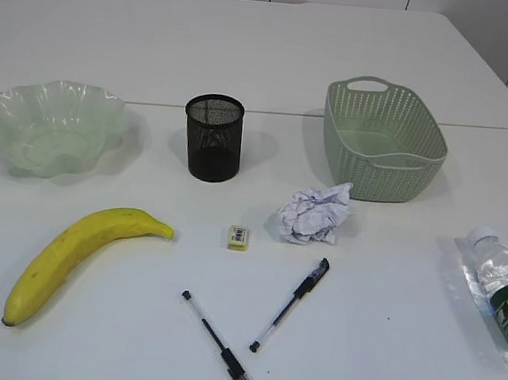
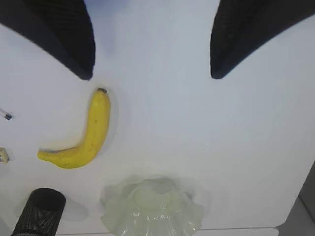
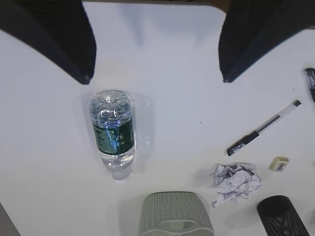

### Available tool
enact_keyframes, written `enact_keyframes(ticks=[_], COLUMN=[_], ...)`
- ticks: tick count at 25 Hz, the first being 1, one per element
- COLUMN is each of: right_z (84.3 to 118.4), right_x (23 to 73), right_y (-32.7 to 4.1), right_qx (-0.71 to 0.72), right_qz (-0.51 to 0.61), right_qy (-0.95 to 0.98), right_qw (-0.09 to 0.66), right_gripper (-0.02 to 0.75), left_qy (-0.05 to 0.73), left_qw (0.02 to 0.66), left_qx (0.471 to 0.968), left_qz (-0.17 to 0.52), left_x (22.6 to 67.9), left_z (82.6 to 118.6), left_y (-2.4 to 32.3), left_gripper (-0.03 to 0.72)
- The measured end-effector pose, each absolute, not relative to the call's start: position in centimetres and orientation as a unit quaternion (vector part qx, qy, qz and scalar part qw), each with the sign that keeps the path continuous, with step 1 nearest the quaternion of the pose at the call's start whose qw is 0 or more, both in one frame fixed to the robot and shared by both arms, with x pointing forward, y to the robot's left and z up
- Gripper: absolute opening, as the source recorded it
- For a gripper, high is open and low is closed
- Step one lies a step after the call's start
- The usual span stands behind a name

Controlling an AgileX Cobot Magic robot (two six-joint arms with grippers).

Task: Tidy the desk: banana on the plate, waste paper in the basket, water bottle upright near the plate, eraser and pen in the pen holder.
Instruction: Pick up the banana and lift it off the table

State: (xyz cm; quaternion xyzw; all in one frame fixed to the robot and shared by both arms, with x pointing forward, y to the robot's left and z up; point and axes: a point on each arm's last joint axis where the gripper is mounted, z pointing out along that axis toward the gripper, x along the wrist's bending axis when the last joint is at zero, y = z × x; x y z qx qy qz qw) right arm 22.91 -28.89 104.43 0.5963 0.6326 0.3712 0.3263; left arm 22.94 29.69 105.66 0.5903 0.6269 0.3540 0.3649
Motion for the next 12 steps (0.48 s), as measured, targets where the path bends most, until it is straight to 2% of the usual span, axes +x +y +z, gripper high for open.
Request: enact_keyframes(ticks=[12], right_z=[104.43], right_x=[22.91], right_y=[-28.89], right_qx=[0.596], right_qz=[0.371], right_qy=[0.633], right_qw=[0.326], right_gripper=[0.573], left_qy=[0.627], left_qw=[0.368], left_qx=[0.591], left_qz=[0.351], left_x=[22.94], left_z=[105.66], left_y=[29.61], left_gripper=[0.517])
